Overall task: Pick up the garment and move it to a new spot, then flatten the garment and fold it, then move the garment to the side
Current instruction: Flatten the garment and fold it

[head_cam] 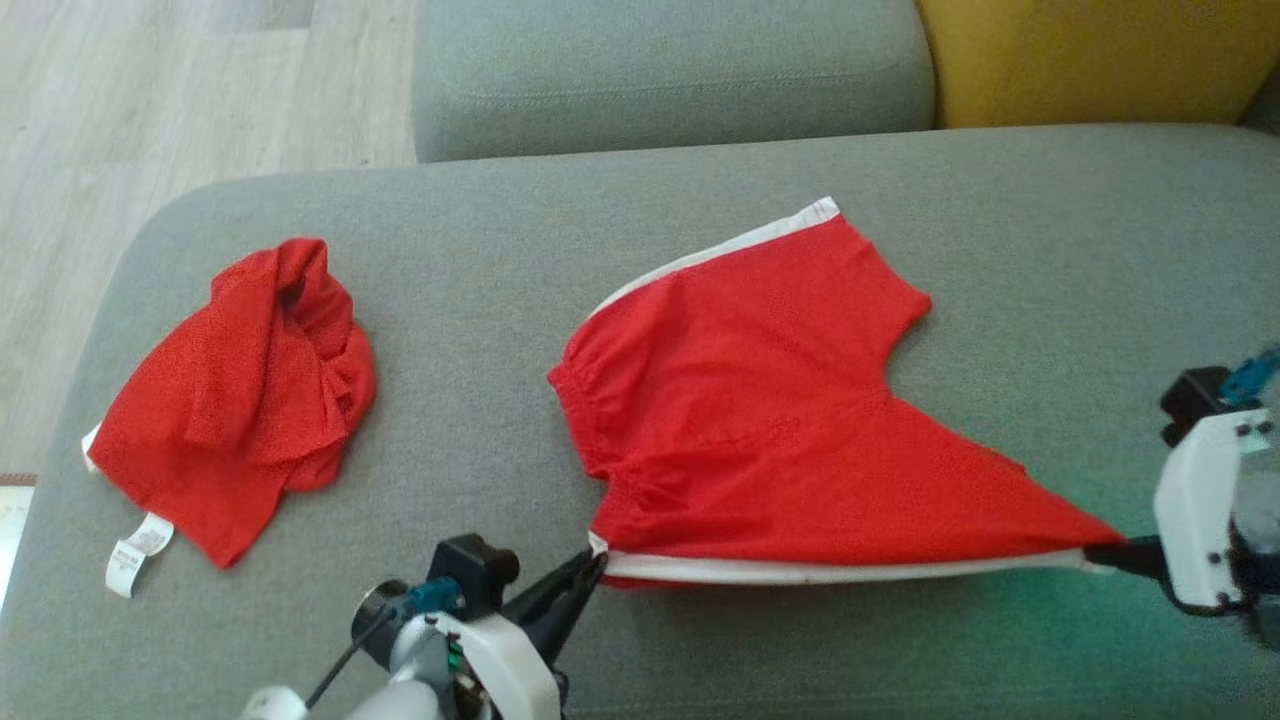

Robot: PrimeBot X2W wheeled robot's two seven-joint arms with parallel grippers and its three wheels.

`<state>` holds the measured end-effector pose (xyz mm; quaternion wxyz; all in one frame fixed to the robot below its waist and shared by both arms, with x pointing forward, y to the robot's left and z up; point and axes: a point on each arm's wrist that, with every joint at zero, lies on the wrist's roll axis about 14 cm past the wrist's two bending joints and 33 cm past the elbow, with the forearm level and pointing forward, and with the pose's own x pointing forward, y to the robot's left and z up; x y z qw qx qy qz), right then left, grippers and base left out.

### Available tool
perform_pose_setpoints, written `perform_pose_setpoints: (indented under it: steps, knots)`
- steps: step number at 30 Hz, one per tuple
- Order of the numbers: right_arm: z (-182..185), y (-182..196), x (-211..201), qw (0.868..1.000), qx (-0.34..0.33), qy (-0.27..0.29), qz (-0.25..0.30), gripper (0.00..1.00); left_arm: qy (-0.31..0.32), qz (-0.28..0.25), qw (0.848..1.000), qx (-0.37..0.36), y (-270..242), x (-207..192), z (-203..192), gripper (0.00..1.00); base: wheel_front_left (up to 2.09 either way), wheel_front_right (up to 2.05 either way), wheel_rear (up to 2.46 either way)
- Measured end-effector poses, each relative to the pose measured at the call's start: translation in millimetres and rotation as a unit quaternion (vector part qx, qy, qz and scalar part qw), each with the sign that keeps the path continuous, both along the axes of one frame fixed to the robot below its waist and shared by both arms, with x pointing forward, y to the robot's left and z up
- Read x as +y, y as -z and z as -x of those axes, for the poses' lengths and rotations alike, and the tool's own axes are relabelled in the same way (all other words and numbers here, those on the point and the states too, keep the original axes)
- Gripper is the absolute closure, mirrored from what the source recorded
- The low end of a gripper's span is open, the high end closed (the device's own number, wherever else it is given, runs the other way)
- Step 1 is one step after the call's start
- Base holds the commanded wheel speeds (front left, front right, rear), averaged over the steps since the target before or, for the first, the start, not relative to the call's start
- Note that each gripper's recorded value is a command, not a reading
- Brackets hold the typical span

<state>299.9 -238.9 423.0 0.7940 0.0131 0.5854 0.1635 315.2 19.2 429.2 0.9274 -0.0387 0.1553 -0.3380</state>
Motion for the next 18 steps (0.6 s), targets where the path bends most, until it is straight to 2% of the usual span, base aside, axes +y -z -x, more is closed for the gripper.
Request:
perform_pose_setpoints:
  steps: [11, 18]
  knots:
    - [-43.5, -19.4, 15.2, 0.999, -0.036, 0.005, -0.013, 1.0, -0.037, 0.026, 0.999, -0.017, -27.6, 11.9, -22.1, 1.0, 0.0, 0.0, 0.0]
    - [-106.7, -40.1, 35.5, 0.998, -0.065, -0.004, -0.006, 1.0, -0.066, 0.037, 0.996, -0.05, -52.3, 25.9, -66.8, 1.0, 0.0, 0.0, 0.0]
